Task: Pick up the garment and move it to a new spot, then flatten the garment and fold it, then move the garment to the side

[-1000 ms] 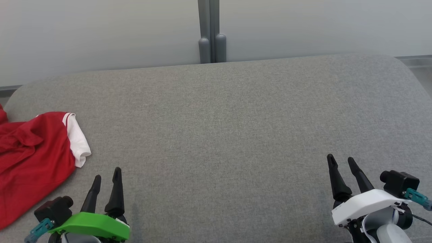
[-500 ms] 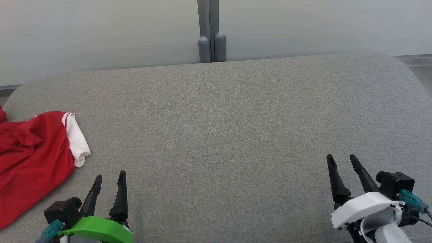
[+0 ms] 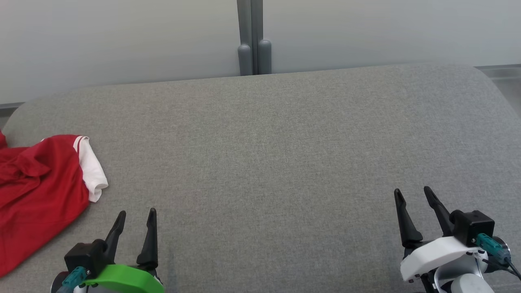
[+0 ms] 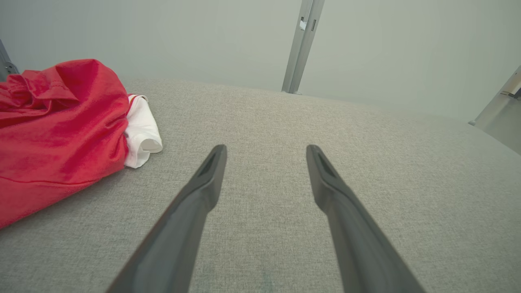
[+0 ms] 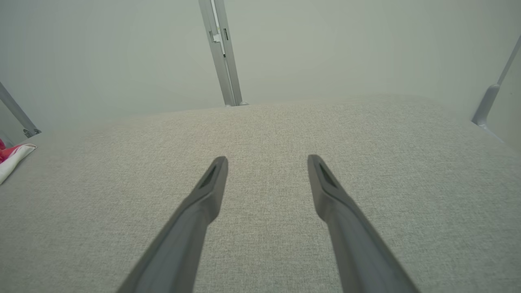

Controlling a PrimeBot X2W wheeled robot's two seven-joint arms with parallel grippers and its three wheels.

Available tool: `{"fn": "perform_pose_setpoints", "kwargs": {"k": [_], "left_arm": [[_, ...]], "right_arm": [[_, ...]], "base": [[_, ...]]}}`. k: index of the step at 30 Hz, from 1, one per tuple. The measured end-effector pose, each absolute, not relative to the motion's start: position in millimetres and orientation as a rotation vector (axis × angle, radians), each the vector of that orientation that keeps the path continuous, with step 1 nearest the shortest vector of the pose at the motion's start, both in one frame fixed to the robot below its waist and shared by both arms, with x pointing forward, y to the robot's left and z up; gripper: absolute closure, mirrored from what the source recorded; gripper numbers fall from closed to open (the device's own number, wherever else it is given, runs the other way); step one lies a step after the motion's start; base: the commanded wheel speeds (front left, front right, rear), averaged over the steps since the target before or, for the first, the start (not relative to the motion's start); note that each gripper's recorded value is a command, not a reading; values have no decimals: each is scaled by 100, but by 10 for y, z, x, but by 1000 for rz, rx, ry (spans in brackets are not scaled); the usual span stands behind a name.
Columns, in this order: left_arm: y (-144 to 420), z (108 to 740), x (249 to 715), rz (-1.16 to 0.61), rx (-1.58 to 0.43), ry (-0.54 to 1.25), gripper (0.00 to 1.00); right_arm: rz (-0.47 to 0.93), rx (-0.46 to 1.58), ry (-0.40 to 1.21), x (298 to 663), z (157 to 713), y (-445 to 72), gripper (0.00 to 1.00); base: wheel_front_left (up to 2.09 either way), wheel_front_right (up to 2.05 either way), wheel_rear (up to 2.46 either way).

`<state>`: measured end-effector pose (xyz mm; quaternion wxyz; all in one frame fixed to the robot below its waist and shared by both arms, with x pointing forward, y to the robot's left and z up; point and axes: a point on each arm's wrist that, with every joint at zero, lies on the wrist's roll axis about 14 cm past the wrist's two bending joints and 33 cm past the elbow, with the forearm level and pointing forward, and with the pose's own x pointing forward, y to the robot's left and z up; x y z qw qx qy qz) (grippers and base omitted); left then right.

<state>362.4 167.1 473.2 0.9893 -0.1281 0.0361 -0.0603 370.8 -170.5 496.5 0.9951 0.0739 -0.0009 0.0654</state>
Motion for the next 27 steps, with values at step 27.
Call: {"fn": "perform_pose_setpoints", "kwargs": {"k": [27], "left_arm": [[1700,4621,3546,-140,-85,76,0]], "right_arm": [[127,7,-35,3669,4967,-1746,0]], "base": [[0,0,0]]}}
